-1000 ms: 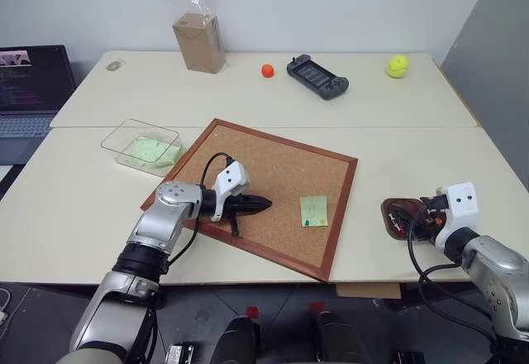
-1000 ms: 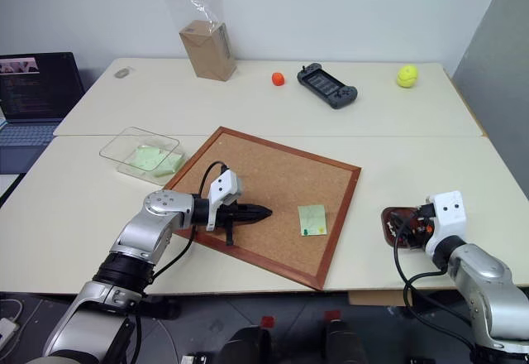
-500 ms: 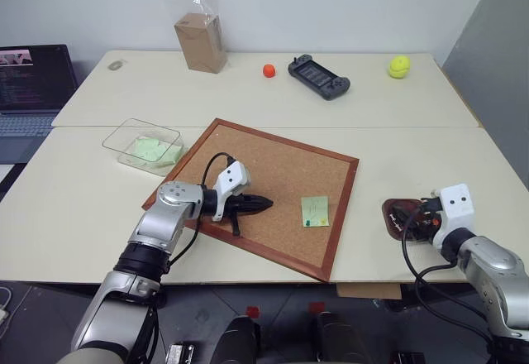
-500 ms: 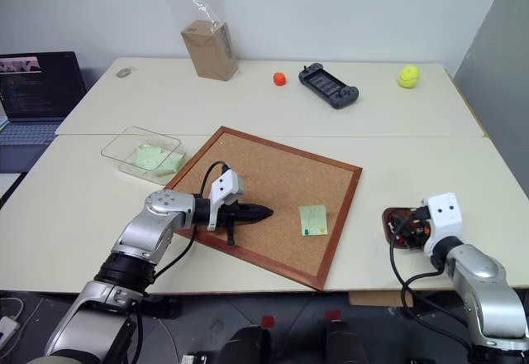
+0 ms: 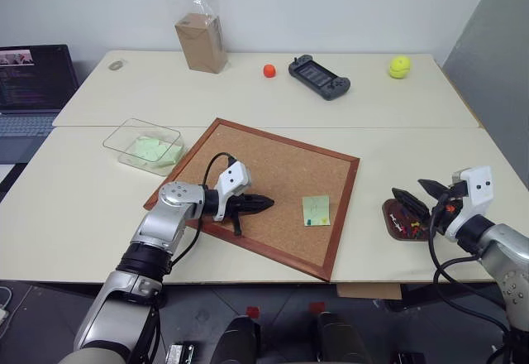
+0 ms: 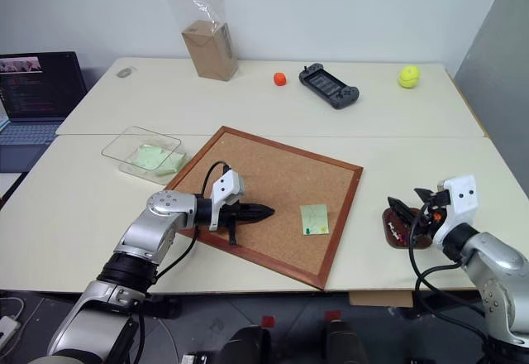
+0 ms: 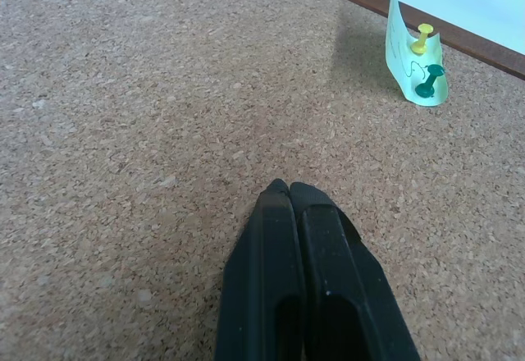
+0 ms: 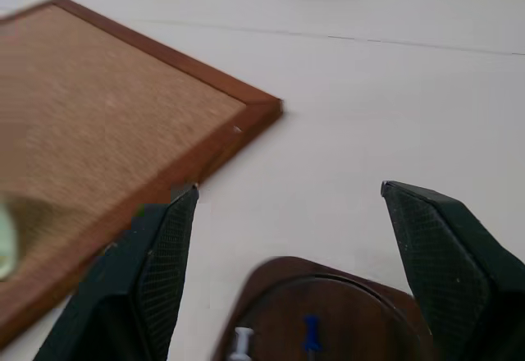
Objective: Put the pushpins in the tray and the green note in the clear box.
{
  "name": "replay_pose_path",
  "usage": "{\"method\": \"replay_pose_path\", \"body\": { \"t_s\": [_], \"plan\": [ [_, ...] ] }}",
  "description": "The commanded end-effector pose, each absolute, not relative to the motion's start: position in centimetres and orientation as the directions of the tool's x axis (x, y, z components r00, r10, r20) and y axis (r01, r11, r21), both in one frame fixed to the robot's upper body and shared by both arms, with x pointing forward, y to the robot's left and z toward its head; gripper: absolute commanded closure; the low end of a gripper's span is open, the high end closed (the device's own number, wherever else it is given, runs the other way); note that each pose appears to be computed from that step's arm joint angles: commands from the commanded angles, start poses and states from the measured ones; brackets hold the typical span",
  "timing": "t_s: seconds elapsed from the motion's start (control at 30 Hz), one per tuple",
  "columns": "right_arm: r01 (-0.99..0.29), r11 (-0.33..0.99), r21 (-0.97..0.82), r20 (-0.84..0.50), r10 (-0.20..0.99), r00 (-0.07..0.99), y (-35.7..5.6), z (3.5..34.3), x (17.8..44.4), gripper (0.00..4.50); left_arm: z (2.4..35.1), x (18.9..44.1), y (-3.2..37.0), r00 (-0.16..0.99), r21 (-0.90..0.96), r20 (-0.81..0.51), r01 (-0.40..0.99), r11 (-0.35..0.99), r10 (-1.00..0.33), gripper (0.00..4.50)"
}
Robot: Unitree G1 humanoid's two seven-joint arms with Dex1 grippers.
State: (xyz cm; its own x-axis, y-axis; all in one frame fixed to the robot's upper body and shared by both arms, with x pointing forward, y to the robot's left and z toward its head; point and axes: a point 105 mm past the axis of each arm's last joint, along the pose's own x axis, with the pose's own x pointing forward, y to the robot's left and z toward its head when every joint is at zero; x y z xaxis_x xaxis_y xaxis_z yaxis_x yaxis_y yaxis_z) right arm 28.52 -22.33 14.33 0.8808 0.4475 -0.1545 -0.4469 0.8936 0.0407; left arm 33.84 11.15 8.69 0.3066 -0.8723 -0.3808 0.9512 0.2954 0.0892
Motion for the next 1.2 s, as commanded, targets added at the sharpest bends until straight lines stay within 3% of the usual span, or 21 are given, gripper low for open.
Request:
{"method": "replay_pose_path", "body": {
  "t_s": [0.03,0.3,0.67,1.17,1.2],
  "plan": [
    [-0.607,0.794,0.033,-0.079,0.608,0.79,-19.3,17.5,27.8,0.71,8.9,34.1,11.0,0.301,0.106,-0.392,0.953,0.283,-0.869,4.5],
    [-0.82,0.568,-0.067,-0.17,0.804,0.571,-13.0,16.1,26.4,0.71,8.9,34.0,11.1,0.298,0.111,-0.4,0.955,0.277,-0.867,4.5],
    [-0.914,0.39,-0.115,-0.224,0.886,0.406,-9.7,12.3,26.5,0.71,9.0,34.0,11.3,0.301,0.112,-0.406,0.953,0.28,-0.863,4.5],
    [-0.883,0.466,-0.053,-0.22,0.857,0.466,-9.7,10.2,29.4,0.71,8.8,34.0,11.7,0.307,0.109,-0.412,0.951,0.288,-0.858,4.5],
    [-0.881,0.469,-0.055,-0.224,0.854,0.469,-9.8,10.1,29.5,0.89,8.8,34.0,11.8,0.308,0.109,-0.413,0.951,0.289,-0.857,4.5]
  ]
}}
